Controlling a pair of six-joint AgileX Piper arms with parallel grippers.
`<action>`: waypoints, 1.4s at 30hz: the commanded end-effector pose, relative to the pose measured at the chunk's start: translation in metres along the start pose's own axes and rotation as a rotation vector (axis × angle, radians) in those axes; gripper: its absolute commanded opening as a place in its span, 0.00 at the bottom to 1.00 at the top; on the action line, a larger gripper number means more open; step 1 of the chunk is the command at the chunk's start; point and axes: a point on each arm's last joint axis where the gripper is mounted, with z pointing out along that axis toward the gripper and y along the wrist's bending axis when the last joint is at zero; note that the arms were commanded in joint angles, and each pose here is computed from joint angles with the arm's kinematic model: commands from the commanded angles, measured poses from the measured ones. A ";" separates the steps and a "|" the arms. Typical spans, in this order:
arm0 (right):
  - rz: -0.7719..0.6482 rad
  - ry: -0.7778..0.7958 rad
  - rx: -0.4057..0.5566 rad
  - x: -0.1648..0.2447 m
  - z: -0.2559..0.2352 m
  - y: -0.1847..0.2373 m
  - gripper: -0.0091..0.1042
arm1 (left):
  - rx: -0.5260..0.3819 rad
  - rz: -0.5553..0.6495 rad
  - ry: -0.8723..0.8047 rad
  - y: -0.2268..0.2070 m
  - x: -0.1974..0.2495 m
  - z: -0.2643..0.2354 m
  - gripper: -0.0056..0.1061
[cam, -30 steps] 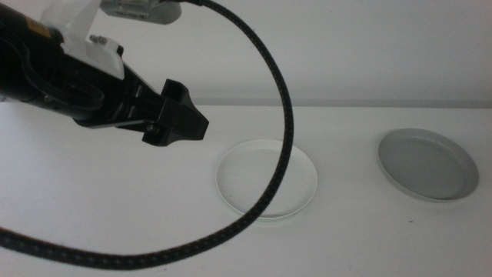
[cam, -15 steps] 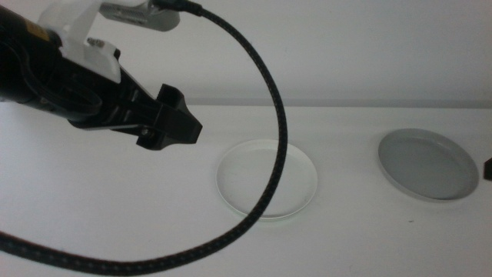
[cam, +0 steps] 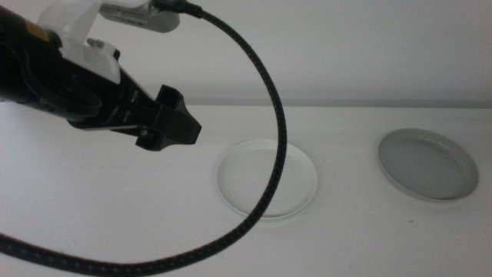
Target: Stack the three bowls on top of each other.
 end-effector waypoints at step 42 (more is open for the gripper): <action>-0.223 0.086 -0.135 -0.050 0.040 0.136 0.07 | 0.010 0.001 -0.001 -0.003 0.000 -0.002 0.89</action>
